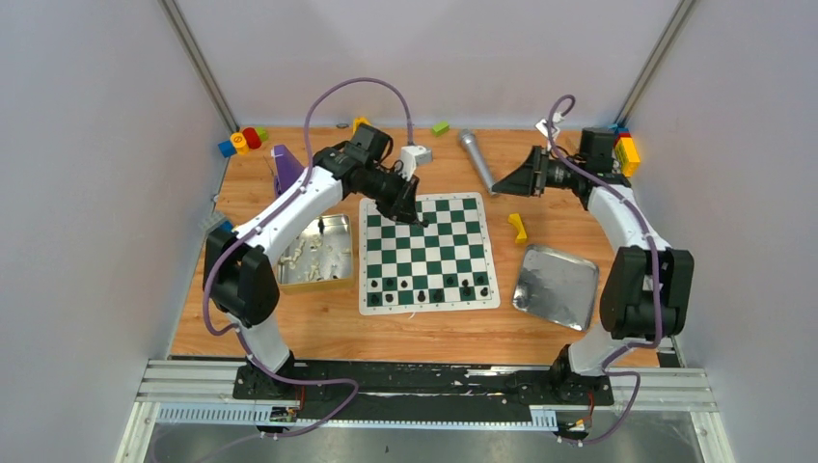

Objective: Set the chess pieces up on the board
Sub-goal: Adjust the chess piece, then place the chess piece on the chessboard.

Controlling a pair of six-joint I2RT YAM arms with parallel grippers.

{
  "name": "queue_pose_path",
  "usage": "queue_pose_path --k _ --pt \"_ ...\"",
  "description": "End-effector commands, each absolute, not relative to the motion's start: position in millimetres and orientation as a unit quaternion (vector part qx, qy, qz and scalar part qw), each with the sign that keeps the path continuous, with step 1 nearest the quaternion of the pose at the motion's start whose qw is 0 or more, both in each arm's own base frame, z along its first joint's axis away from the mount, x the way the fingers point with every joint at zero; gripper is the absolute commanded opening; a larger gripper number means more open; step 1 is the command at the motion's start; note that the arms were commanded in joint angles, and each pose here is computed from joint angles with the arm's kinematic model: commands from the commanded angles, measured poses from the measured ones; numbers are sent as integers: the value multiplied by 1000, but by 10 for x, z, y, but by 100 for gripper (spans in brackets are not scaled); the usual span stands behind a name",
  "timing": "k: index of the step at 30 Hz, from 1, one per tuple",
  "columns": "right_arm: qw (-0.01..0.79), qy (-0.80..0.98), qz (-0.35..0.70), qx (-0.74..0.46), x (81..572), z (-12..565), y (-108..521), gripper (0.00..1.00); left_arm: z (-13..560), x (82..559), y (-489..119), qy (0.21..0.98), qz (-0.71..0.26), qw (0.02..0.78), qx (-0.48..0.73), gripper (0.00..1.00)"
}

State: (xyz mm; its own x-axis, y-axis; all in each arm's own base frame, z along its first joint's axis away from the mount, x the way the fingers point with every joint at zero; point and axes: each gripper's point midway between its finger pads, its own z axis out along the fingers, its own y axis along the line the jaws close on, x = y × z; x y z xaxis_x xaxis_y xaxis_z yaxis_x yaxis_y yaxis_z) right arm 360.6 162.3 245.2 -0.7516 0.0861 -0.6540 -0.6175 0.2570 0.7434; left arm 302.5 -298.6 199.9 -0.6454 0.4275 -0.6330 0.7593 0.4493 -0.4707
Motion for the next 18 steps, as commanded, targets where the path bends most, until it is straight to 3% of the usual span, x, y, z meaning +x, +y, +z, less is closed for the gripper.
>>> queue_pose_path --k 1,5,18 --pt "378 729 536 -198 3489 2598 1276 54 1804 2704 -2761 829 -244 171 472 1" --pt "409 736 509 -180 3389 2590 1027 54 1667 2485 -2775 822 -180 114 528 1" --pt "467 732 467 -168 3141 2701 614 53 1285 2268 -3460 764 -89 38 638 2"
